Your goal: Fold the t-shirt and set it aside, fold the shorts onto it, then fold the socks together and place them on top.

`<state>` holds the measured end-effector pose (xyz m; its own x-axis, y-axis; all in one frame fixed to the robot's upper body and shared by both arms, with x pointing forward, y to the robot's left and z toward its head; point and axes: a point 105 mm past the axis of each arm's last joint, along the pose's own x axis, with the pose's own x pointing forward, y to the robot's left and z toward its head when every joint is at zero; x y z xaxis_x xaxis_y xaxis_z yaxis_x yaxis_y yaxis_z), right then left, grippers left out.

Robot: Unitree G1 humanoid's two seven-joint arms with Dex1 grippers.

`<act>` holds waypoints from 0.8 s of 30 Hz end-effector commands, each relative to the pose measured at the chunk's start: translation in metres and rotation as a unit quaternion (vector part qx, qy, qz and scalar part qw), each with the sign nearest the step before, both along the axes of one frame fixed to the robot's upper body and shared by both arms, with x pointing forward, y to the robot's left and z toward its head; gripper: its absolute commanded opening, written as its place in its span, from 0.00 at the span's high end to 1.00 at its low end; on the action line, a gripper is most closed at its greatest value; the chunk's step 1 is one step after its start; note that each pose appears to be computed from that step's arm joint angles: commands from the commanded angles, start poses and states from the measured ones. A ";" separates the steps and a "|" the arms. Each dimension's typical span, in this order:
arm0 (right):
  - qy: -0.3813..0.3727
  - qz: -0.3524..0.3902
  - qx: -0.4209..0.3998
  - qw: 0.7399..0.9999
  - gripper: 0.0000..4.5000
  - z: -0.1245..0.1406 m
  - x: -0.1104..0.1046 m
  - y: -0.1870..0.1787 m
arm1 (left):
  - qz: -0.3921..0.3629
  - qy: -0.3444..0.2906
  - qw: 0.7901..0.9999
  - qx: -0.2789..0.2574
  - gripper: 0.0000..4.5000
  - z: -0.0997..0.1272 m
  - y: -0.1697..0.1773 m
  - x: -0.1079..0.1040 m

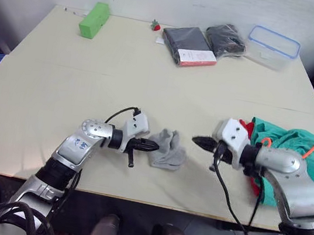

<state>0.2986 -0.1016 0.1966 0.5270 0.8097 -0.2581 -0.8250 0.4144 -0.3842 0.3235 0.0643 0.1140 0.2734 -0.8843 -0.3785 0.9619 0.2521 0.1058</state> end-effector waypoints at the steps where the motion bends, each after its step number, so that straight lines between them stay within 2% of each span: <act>1: -0.011 0.062 0.000 0.998 1.00 0.006 -0.007 0.035 | -0.012 -0.013 1.000 -0.023 1.00 0.016 -0.008 -0.002; 6: -0.003 0.072 -0.061 0.996 1.00 -0.024 0.009 0.056 | -0.022 -0.015 1.000 -0.016 1.00 0.017 -0.011 -0.005; 11: -0.020 0.061 -0.178 0.982 1.00 -0.071 0.015 0.035 | -0.012 -0.020 1.000 -0.010 1.00 0.012 -0.013 0.002; 20: 0.005 0.017 -0.139 0.990 1.00 -0.070 0.000 0.008 | -0.010 -0.023 1.000 0.003 1.00 0.006 -0.007 0.003; 24: 0.018 -0.002 -0.116 0.993 1.00 -0.066 -0.003 0.003 | -0.014 -0.034 0.999 -0.015 1.00 0.020 -0.009 0.005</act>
